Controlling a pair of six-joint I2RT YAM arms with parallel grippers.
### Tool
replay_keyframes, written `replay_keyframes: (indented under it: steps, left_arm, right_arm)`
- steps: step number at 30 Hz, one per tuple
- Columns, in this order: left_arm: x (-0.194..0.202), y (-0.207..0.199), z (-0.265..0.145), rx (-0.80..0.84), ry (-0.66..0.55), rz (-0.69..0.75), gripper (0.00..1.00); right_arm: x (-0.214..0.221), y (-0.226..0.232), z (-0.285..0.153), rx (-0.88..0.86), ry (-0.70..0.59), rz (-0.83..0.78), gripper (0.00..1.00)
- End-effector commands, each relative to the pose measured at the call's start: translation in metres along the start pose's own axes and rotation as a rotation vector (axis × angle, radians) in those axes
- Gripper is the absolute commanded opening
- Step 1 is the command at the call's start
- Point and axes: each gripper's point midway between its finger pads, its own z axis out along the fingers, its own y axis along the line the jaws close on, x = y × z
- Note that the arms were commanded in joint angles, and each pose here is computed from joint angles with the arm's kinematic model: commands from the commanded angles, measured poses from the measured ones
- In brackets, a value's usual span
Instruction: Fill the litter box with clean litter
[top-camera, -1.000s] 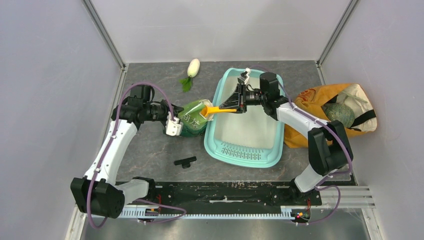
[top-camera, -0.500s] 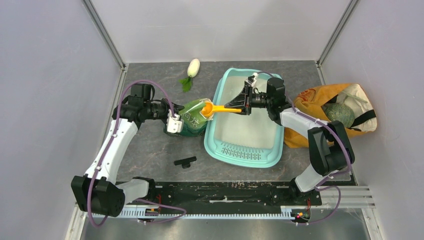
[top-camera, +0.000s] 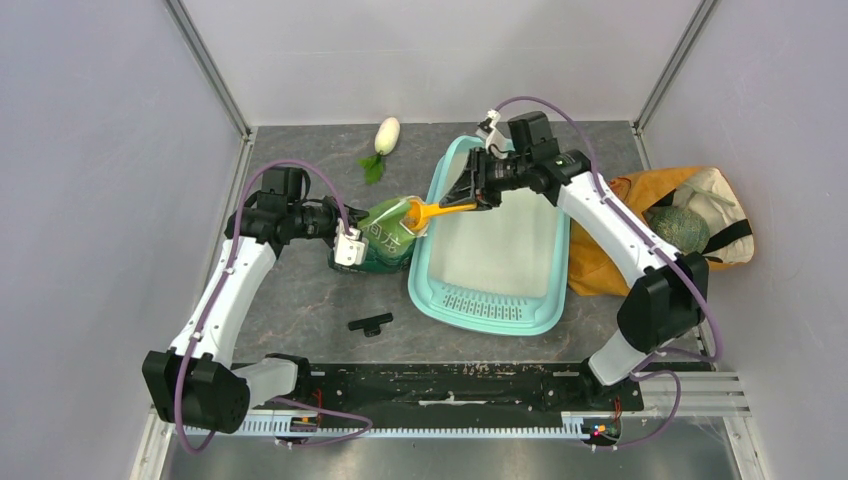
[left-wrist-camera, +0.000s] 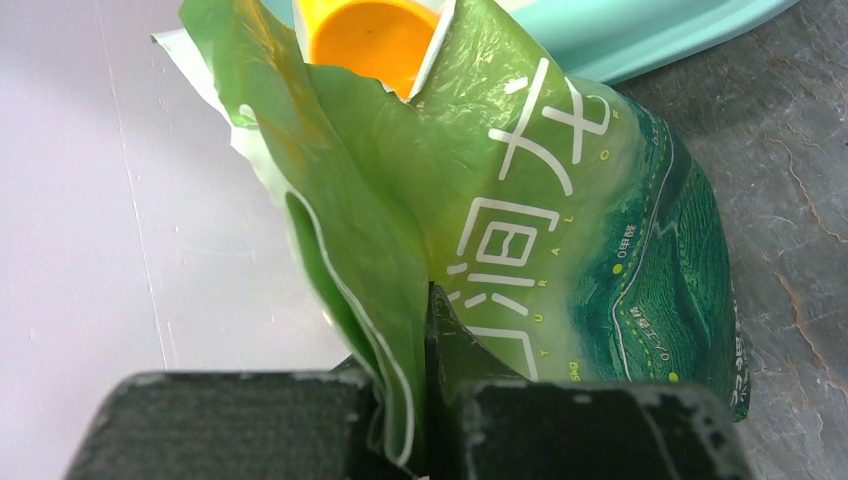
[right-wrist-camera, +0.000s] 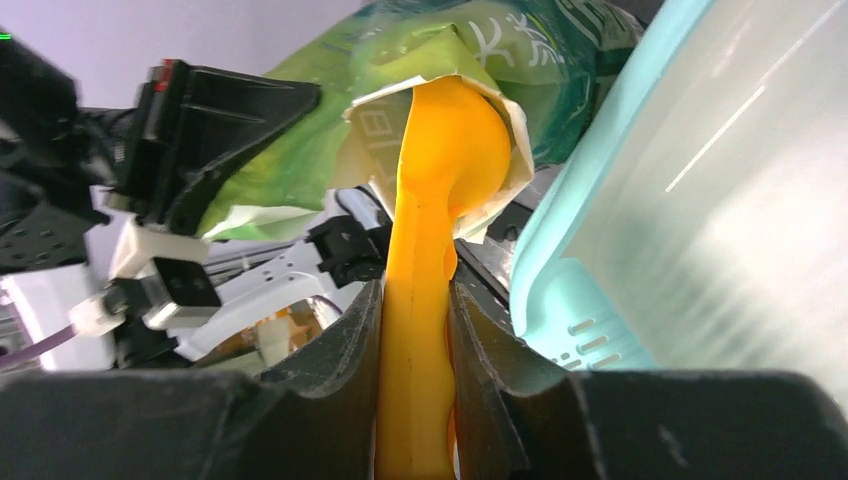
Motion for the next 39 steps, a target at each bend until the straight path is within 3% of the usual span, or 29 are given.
replay_keyframes:
  steps: [1, 6, 16, 21, 26, 31, 36, 39]
  left_arm:
    - [-0.038, 0.053, -0.009, -0.140, -0.114, 0.200, 0.02]
    - [-0.041, 0.052, -0.007, -0.135, -0.123, 0.205, 0.02]
    - [-0.035, 0.037, -0.002, -0.111, -0.104, 0.192, 0.02]
    - [-0.034, 0.037, -0.003, -0.112, -0.097, 0.194, 0.02]
    - [-0.033, 0.039, -0.003, -0.114, -0.094, 0.196, 0.02]
    - [-0.032, 0.039, -0.003, -0.114, -0.088, 0.196, 0.02]
    - [-0.031, 0.040, -0.003, -0.116, -0.087, 0.197, 0.02]
    - [-0.031, 0.041, -0.003, -0.117, -0.087, 0.196, 0.02]
  right_arm:
    - [0.015, -0.029, 0.016, 0.194, 0.060, -0.012, 0.00]
    - [0.015, -0.026, 0.044, 0.158, 0.109, 0.011, 0.00]
    - [0.017, -0.035, 0.073, 0.028, 0.144, -0.105, 0.00]
    - [0.023, -0.028, 0.066, -0.007, 0.159, -0.141, 0.26]
    - [0.024, -0.032, 0.067, 0.001, 0.157, -0.143, 0.29]
    - [0.026, -0.030, 0.067, -0.012, 0.166, -0.140, 0.42]
    - [0.030, -0.029, 0.067, -0.019, 0.178, -0.142, 0.39]
    - [0.028, -0.030, 0.067, -0.011, 0.167, -0.149, 0.26]
